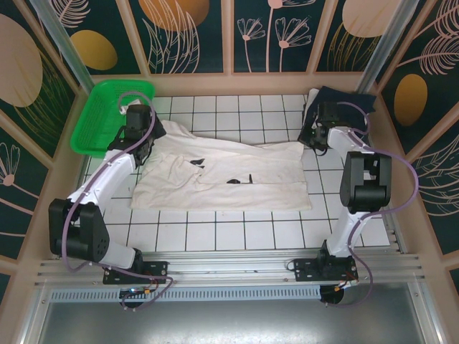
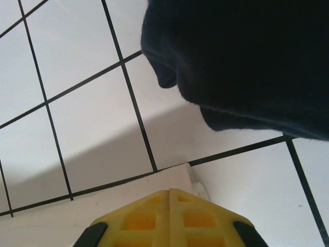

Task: Fold and stack the t-shirts

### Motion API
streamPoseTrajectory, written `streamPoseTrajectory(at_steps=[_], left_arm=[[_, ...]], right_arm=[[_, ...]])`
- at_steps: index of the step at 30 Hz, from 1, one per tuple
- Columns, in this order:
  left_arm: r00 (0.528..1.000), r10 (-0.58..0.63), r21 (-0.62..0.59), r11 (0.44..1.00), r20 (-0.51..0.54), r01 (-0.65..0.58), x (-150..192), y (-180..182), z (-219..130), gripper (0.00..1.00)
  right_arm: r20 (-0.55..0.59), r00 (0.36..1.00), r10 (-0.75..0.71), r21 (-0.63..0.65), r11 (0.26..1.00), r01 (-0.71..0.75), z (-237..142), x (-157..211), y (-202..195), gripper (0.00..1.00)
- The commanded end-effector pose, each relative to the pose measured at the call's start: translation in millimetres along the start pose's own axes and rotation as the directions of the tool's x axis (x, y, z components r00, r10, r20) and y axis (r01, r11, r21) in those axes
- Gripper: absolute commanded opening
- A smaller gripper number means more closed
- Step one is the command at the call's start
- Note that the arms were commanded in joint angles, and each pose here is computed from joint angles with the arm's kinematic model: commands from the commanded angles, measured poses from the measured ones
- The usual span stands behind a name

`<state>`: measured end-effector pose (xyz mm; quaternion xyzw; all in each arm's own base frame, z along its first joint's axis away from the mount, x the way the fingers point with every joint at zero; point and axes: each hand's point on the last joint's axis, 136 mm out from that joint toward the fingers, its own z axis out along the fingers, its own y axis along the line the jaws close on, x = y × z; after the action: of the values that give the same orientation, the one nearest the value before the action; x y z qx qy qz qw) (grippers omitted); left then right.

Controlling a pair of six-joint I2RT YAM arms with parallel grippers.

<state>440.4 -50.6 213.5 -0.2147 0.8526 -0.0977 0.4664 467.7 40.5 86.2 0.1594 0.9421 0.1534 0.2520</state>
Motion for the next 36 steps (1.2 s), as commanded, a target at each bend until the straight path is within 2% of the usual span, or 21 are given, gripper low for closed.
streamPoseTrajectory(at_steps=[1, 4, 8, 10, 13, 17, 21, 25, 29, 36], left_arm=[[1.000, 0.017, 0.002, 1.000, -0.004, -0.017, 11.2, 11.4, -12.6, 0.00], [0.999, 0.013, -0.001, 1.000, -0.045, -0.013, 36.5, 23.6, -11.9, 0.00], [0.994, 0.008, -0.022, 1.000, -0.113, -0.011, 63.2, 35.0, -3.0, 0.00], [0.991, 0.007, -0.026, 1.000, -0.130, -0.010, 69.1, 36.8, -0.1, 0.00], [0.991, 0.005, -0.029, 1.000, -0.134, -0.009, 71.1, 37.9, 1.5, 0.00], [0.989, 0.006, -0.020, 1.000, -0.145, -0.009, 72.3, 35.1, 3.6, 0.00], [0.988, 0.009, -0.026, 1.000, -0.155, -0.013, 77.0, 38.2, 4.5, 0.00], [0.987, 0.015, -0.032, 0.999, -0.160, -0.021, 79.0, 39.6, 5.7, 0.00], [0.984, 0.016, -0.014, 1.000, -0.175, -0.019, 80.6, 35.4, 8.3, 0.00], [0.984, 0.020, -0.024, 0.999, -0.178, -0.025, 82.8, 38.2, 8.7, 0.00]], right_arm=[[-0.038, 0.999, -0.013, -0.010, 1.000, 0.012, 3.8, 10.2, 0.3, 0.00], [-0.050, 0.999, -0.011, 0.000, 1.000, 0.011, 8.7, 16.6, -3.8, 0.00], [-0.050, 0.999, -0.017, 0.022, 1.000, 0.018, 7.6, 14.9, -5.1, 0.09], [-0.035, 0.999, -0.024, 0.036, 0.999, 0.025, 1.1, 11.6, -4.4, 0.18], [0.003, 0.999, -0.037, 0.062, 0.997, 0.037, -15.1, 8.0, -4.0, 0.27], [0.037, 0.999, -0.029, 0.107, 0.994, 0.025, -33.7, 22.5, -13.9, 0.43], [0.039, 0.999, 0.000, 0.033, 0.999, -0.002, -39.8, 49.9, -6.2, 0.46], [-0.010, 1.000, 0.012, -0.034, 0.999, -0.013, -22.0, 78.0, 6.9, 0.46], [-0.058, 0.998, -0.002, 0.026, 1.000, 0.003, -1.5, 85.7, 5.7, 0.43], [-0.062, 0.998, -0.006, 0.150, 0.989, 0.016, 3.9, 90.5, -11.4, 0.39]])
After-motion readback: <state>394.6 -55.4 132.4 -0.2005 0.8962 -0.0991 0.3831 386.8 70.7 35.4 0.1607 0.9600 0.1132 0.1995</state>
